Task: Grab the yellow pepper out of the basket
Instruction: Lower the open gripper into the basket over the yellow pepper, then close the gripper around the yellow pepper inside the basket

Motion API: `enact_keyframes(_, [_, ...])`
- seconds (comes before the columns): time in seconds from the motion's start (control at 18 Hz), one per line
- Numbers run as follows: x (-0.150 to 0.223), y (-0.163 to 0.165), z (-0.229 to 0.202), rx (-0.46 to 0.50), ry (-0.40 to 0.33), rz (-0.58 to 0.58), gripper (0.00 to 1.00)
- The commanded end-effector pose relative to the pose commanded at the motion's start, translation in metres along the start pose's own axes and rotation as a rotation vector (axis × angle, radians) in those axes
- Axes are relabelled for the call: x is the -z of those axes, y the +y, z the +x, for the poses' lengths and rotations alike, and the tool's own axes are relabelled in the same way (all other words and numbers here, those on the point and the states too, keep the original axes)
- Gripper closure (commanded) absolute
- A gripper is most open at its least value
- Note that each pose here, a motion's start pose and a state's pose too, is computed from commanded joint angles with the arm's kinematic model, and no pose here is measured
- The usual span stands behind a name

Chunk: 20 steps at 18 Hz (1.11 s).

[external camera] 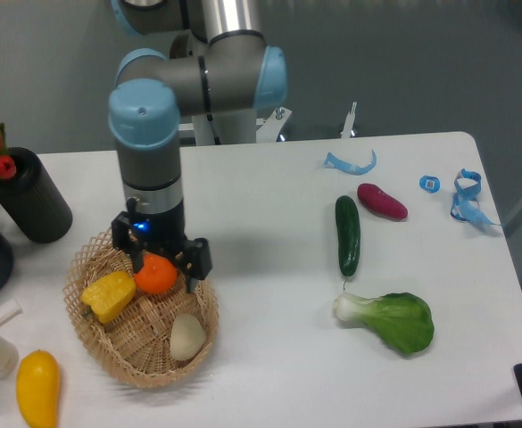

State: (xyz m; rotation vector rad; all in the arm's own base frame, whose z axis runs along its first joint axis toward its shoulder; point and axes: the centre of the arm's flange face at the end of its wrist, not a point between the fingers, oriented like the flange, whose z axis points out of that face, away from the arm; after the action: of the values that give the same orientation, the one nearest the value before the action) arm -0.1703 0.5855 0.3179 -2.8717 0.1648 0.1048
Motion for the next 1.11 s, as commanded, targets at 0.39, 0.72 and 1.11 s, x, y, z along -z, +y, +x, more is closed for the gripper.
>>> enact_keyframes(0.39, [-0.041, -0.009, 0.046, -0.078, 0.06, -0.048, 0.0])
enact_keyframes(0.72, [-0.063, -0.015, 0.054, -0.093, 0.077, -0.058, 0.0])
enact_keyframes(1.11, [-0.08, -0.013, 0.056, -0.092, 0.088, -0.075, 0.0])
